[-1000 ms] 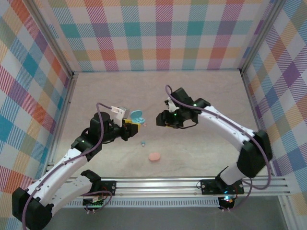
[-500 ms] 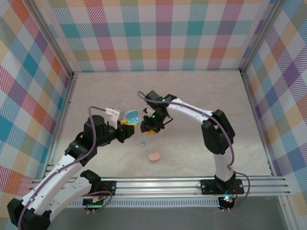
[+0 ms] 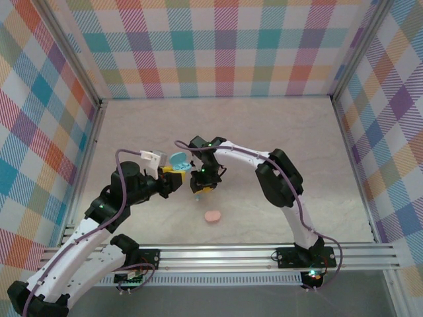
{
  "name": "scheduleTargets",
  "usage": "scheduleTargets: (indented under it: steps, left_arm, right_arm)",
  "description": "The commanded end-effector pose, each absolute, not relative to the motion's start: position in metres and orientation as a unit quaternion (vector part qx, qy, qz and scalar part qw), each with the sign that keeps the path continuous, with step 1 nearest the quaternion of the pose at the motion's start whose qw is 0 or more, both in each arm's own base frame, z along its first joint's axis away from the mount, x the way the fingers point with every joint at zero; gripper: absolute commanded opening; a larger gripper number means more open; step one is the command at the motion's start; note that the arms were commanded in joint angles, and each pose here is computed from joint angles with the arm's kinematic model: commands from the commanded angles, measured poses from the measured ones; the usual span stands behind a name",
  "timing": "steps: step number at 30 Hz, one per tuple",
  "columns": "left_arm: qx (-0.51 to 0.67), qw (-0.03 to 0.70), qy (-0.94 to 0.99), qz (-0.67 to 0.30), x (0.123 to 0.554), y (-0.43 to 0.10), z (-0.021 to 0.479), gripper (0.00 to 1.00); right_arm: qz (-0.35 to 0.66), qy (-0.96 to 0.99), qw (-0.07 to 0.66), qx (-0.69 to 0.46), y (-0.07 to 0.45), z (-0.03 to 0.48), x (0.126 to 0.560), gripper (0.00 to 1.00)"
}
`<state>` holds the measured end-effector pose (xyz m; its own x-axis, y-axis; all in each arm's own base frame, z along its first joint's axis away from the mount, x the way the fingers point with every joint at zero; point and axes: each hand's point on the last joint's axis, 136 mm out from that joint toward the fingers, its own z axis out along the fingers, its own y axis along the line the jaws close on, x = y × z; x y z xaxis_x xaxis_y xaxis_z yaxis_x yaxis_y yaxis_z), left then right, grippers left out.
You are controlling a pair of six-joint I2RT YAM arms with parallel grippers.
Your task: Insert the wireless bluetooth earbuds into the charging case
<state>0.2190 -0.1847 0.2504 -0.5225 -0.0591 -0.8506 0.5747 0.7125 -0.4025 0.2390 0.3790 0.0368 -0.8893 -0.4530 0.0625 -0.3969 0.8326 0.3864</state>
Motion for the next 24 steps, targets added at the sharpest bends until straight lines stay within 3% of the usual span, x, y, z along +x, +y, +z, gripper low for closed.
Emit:
scheduleTargets:
  steps: [1,19,24]
  left_arm:
    - [0.151,0.472,0.802,-0.334,0.222,-0.179,0.255,0.00]
    - [0.152,0.471,0.801,-0.336,0.221,-0.179,0.253,0.00]
    - [0.153,0.472,0.800,-0.337,0.221,-0.180,0.254,0.00]
  right_arm:
    - [-0.138,-0.952,0.072,0.265,0.375,0.032,0.233,0.39]
    - [-0.072,-0.947,0.077,0.302,0.376,0.013,0.227,0.35]
    - [-0.062,-0.948,0.075,0.302,0.372,0.013,0.229,0.27]
